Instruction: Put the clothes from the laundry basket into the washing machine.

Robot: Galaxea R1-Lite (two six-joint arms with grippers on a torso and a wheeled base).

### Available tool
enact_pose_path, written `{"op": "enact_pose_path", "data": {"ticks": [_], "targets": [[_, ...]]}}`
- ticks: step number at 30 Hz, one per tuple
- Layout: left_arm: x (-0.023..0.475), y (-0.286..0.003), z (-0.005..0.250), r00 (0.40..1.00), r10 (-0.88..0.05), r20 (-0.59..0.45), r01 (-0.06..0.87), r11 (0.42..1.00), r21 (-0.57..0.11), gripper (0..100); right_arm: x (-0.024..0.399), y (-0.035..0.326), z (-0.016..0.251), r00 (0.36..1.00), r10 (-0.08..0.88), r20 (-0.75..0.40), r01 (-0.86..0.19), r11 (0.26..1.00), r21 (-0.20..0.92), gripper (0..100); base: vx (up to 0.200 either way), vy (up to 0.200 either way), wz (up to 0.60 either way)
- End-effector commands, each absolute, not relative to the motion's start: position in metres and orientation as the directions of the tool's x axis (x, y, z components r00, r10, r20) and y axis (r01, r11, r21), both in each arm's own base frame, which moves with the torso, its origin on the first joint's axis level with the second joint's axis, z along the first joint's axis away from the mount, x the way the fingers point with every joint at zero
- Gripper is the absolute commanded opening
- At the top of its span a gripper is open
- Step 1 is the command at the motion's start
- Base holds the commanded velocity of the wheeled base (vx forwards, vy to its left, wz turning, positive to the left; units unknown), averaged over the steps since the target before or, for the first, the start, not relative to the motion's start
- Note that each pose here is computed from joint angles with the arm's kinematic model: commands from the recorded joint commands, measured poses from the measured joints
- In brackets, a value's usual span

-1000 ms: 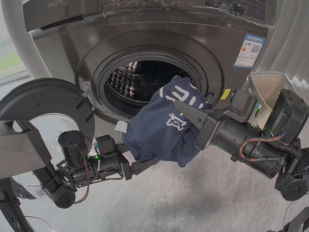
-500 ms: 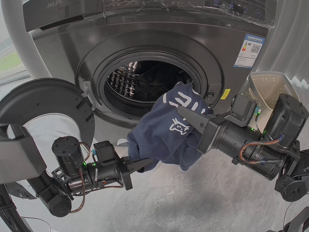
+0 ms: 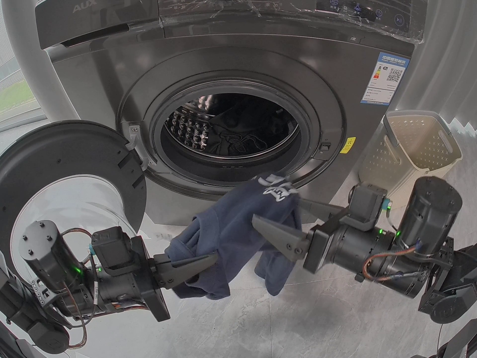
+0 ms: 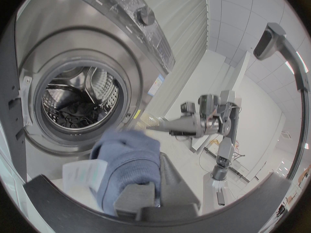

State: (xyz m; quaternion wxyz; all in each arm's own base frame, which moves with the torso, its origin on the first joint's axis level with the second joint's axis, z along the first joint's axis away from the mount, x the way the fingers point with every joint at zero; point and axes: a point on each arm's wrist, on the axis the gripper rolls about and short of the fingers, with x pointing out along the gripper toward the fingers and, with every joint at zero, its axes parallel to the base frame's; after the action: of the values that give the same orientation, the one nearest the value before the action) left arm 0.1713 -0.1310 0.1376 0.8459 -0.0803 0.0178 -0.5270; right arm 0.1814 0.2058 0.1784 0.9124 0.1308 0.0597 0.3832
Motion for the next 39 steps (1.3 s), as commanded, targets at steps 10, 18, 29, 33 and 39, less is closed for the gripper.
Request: {"op": "enact_pose_path", "data": {"ticks": [10,18,29,33,39], "targets": [[0.186,-0.137,0.156,0.585,-0.798,0.144,0.809,0.565,-0.161,0,0.171,0.197,0.151,0.688,0.716,-0.119,-0.678,0.693,0.244,100,0.000,0.000,0.00],[0.198,-0.142,0.157,0.660,-0.735,0.159,0.751,0.637,-0.173,0,0.167,0.202,0.150,0.670,0.732,-0.122,-0.700,0.678,0.224,100,0.000,0.000,0.00],[0.203,-0.147,0.161,0.688,-0.703,0.181,0.726,0.665,-0.175,0,0.171,0.224,0.140,0.641,0.759,-0.112,-0.732,0.649,0.207,100,0.000,0.000,0.00],[0.205,-0.148,0.164,0.689,-0.698,0.195,0.725,0.667,-0.174,0,0.177,0.234,0.134,0.637,0.761,-0.122,-0.734,0.647,0.204,100,0.000,0.000,0.00],[0.207,-0.149,0.164,0.695,-0.691,0.197,0.719,0.673,-0.176,0,0.183,0.253,0.129,0.624,0.776,-0.090,-0.751,0.627,0.204,100,0.000,0.000,0.00]]}}
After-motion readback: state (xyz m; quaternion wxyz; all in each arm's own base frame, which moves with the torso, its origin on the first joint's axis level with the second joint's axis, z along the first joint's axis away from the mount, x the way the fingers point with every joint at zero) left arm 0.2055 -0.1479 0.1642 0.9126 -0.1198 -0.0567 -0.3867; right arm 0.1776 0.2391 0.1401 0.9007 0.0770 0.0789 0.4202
